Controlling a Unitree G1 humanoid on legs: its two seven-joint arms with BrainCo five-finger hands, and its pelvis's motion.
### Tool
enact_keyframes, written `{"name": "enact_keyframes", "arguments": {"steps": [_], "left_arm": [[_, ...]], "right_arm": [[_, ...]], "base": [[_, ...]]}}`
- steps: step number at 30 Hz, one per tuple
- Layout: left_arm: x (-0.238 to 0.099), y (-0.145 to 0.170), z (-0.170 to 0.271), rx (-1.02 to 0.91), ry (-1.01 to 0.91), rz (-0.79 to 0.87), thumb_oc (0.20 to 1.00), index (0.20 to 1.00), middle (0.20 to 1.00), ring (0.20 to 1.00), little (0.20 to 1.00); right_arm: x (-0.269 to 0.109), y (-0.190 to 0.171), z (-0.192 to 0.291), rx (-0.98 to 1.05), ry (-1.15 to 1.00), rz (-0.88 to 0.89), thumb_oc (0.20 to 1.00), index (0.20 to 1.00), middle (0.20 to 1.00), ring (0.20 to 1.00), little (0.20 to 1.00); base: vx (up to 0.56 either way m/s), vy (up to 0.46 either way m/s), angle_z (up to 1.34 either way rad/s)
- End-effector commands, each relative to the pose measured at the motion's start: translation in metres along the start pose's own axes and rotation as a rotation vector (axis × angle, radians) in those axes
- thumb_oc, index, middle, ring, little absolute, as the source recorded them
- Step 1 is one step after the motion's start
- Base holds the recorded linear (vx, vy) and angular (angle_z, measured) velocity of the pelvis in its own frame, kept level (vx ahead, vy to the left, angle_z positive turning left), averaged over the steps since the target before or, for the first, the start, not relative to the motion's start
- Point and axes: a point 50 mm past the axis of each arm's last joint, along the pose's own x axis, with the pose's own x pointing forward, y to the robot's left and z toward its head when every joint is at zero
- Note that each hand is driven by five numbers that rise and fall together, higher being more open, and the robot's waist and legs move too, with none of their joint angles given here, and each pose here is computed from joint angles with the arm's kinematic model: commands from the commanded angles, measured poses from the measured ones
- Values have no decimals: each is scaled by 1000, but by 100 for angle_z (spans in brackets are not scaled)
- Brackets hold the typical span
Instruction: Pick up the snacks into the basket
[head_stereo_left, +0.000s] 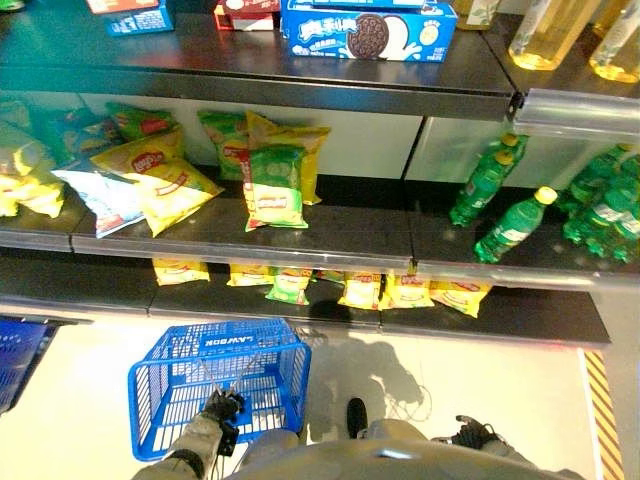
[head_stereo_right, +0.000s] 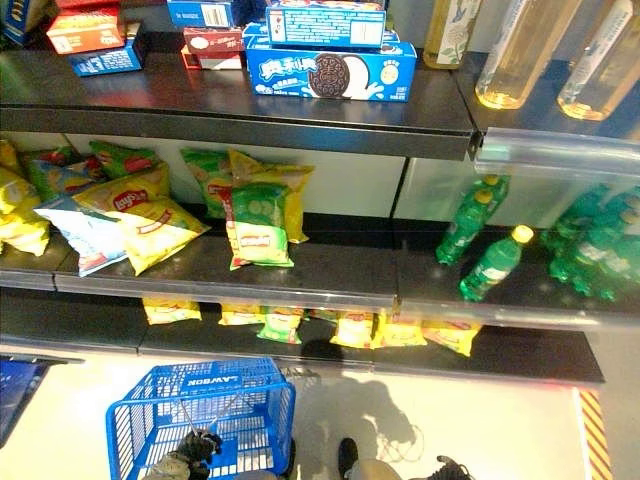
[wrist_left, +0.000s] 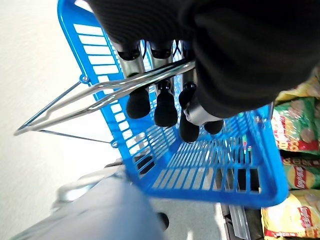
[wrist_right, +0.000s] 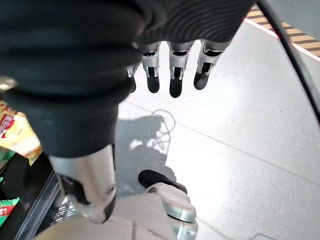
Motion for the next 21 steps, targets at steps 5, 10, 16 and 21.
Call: {"name": "enact_keyframes", "arguments": {"steps": [5,10,16,21], "left_arm": [[4,1,22,-27,-57,25,200,200,200,200,200],[2,-6,7,-7,-1,6,200,200,200,200,200],[-2,-7,-12,9,58,-14,200,200,200,200,200],[-1,2,-5,-48,12,25,200,200,200,200,200]], "right_arm": [[2,-29,12,20,-45,-87,1000,1000,1000,1000,1000],[0,-27,-1,38,-6,-82,1000,1000,1000,1000,1000],[0,-18,-4,48,7,-53,1000,1000,1000,1000,1000],[0,-36,39,90,-189,-120,1000,1000,1000,1000,1000]], "base": [[153,12,12],[139,91,-6],[98,108,-13],[53,55,-2]]}}
